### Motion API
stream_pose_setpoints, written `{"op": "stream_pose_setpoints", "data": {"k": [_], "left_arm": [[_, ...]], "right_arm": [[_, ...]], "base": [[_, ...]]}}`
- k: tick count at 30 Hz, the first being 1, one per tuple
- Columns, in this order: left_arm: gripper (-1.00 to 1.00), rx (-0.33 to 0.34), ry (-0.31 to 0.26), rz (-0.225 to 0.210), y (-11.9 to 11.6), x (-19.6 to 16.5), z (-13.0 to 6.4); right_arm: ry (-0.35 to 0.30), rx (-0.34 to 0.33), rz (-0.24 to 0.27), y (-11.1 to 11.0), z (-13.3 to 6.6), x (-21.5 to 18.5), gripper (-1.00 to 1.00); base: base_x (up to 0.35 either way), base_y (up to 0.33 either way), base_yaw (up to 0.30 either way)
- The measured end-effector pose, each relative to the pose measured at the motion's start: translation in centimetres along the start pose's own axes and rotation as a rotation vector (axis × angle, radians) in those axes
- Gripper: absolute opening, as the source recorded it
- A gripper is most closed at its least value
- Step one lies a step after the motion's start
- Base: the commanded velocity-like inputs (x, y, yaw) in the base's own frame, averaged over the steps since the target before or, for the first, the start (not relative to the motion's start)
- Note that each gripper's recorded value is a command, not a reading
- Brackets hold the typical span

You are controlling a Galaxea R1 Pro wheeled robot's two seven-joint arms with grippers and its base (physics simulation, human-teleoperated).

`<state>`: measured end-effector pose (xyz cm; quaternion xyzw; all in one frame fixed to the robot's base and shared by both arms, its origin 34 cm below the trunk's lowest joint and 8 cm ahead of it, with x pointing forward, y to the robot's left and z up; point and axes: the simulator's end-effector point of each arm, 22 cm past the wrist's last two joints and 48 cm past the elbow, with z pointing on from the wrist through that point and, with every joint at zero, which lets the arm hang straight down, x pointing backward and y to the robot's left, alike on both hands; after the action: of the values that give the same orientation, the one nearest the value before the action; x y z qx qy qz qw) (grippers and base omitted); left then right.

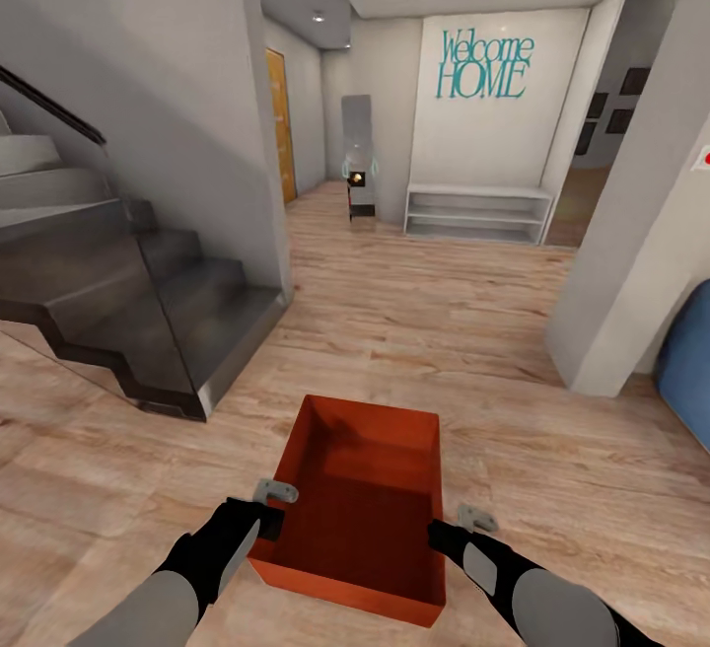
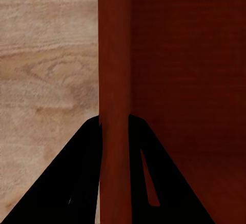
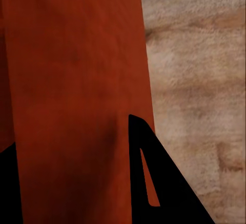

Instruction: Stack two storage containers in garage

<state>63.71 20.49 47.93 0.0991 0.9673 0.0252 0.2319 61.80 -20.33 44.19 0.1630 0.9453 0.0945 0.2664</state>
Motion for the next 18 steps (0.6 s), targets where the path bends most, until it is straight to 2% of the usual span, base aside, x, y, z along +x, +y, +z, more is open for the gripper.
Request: {"op": "stream_pose_setpoints", "data": {"k": [18], "left_arm": [[-1.00, 0.000, 0.000, 0.000, 0.00, 0.00, 0.00]], "right_arm": [[0.000, 0.000, 0.000, 0.00, 0.00, 0.00, -1.00]], "base": [[0.341, 0.000, 0.000]]}}
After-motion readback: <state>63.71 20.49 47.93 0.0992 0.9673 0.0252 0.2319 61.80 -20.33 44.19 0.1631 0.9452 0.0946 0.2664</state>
